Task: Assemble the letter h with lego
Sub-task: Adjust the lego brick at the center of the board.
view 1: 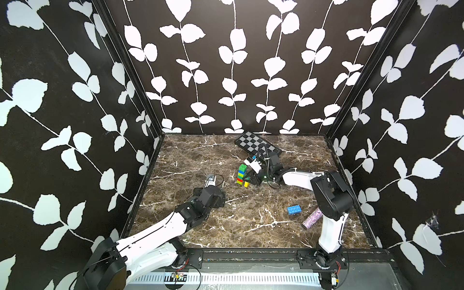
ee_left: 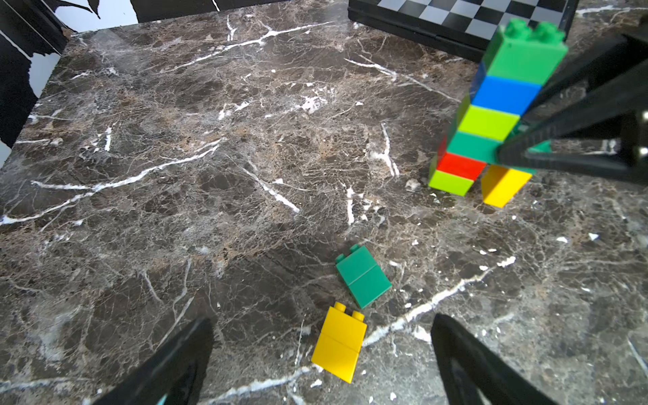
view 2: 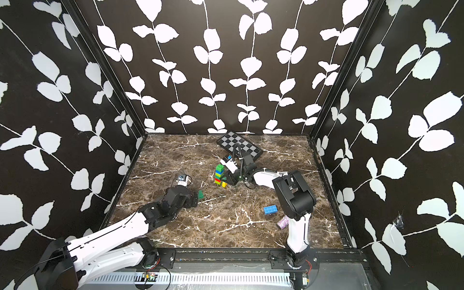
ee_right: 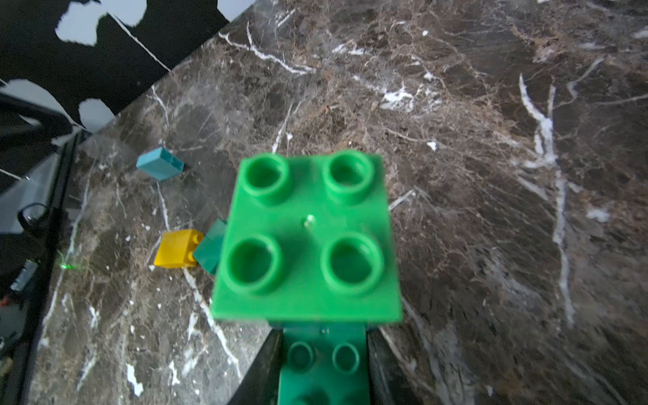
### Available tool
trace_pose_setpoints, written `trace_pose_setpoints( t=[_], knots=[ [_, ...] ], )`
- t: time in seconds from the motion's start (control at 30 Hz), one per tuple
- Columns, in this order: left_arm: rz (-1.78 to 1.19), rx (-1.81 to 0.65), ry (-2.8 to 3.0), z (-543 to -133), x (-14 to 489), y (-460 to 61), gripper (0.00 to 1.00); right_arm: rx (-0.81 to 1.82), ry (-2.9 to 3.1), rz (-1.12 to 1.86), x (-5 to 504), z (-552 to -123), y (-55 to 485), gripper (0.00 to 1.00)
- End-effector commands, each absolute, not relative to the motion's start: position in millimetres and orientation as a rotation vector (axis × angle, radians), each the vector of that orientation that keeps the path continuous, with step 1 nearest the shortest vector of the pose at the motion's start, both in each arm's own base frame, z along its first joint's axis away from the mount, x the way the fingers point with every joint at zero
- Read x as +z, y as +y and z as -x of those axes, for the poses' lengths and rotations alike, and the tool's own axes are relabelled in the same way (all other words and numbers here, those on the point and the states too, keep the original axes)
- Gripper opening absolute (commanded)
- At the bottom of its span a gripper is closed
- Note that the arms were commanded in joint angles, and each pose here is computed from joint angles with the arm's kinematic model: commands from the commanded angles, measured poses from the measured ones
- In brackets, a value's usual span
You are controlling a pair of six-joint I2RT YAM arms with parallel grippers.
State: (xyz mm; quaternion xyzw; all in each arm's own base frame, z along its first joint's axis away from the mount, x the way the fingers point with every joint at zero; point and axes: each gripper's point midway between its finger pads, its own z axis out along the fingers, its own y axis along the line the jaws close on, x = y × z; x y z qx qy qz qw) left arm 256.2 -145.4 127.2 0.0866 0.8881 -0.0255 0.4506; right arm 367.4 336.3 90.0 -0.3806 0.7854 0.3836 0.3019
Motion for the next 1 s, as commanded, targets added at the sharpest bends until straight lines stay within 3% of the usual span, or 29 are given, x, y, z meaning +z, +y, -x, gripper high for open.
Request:
trace_pose_setpoints(
  t=[0.0,0.43,0.97],
  knots=[
    [-0.168,-0.071,2.165,-259.5,142.7,-142.9,0.99,1.215,2.144,0.868,103.7,-375.3,354.0,0.28],
    [-0.155,-0.072,2.168,-258.7,143.3,-141.3,0.99,1.583,2.269,0.619,103.3,-413.2,439.8,0.31],
    [-0.154,-0.113,2.178,-256.3,143.8,-145.4,0.99,1.683,2.383,0.59,70.0,-431.9,491.0,0.36]
  ],
)
